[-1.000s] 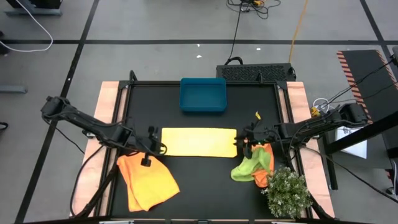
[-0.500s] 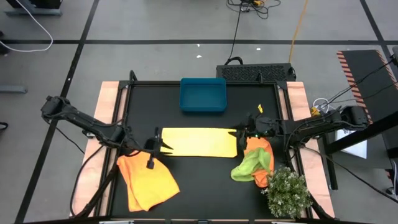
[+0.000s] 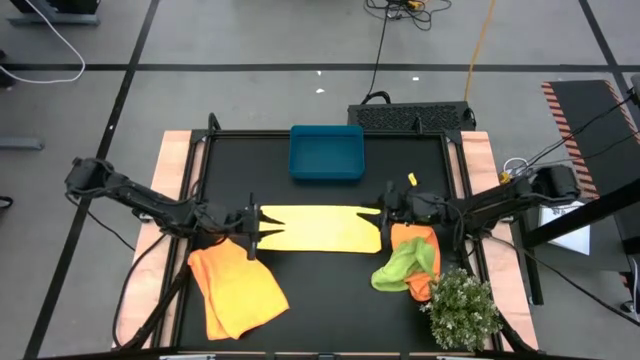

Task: Fold microfiber towels
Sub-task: Fold the yellow microfiber towel

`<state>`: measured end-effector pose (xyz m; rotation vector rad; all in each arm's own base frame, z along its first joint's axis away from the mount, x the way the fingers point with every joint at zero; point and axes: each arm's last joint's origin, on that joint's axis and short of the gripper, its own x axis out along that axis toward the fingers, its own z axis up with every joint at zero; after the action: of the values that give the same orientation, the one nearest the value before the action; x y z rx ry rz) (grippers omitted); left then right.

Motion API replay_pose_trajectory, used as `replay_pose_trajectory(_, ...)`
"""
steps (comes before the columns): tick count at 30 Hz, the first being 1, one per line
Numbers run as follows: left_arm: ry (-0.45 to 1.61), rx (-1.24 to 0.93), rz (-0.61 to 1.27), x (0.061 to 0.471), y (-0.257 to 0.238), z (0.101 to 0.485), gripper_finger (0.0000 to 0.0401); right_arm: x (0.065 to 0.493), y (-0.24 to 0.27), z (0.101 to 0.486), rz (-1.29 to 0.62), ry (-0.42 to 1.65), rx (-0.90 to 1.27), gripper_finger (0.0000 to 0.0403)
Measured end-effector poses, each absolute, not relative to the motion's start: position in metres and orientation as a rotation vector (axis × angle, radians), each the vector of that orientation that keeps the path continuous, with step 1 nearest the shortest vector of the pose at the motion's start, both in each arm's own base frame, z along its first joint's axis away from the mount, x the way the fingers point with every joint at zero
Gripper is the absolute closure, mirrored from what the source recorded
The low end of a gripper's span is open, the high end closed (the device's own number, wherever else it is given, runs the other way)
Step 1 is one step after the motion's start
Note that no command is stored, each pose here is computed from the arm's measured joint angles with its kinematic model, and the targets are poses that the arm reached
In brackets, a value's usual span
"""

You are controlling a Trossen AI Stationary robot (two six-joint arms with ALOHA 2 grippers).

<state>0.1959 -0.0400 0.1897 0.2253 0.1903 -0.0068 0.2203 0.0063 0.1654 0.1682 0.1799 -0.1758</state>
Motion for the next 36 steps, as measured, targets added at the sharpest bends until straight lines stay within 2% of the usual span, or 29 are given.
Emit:
replay_pose_trajectory(8, 0.2, 0.208, 0.018, 0.197, -0.035, 0.189, 0.032, 0.234, 0.006, 0.128, -0.194, 0.275, 0.179, 0.0271)
replay_pose_trajectory(15, 0.222, 0.251, 0.038, 0.199, -0.03, 0.186, 0.032, 0.242, 0.006, 0.114, -0.187, 0.224, 0.165, 0.0271)
replay_pose_trajectory(24, 0.213, 0.314, 0.204, 0.206, -0.006, 0.186, 0.032, 0.245, -0.008, 0.12, -0.245, 0.111, 0.08, 0.0271)
replay_pose_trajectory(36, 0.275, 0.218, 0.203, 0.211, 0.031, 0.171, 0.032, 0.243, -0.037, 0.123, -0.29, 0.105, 0.087, 0.0271)
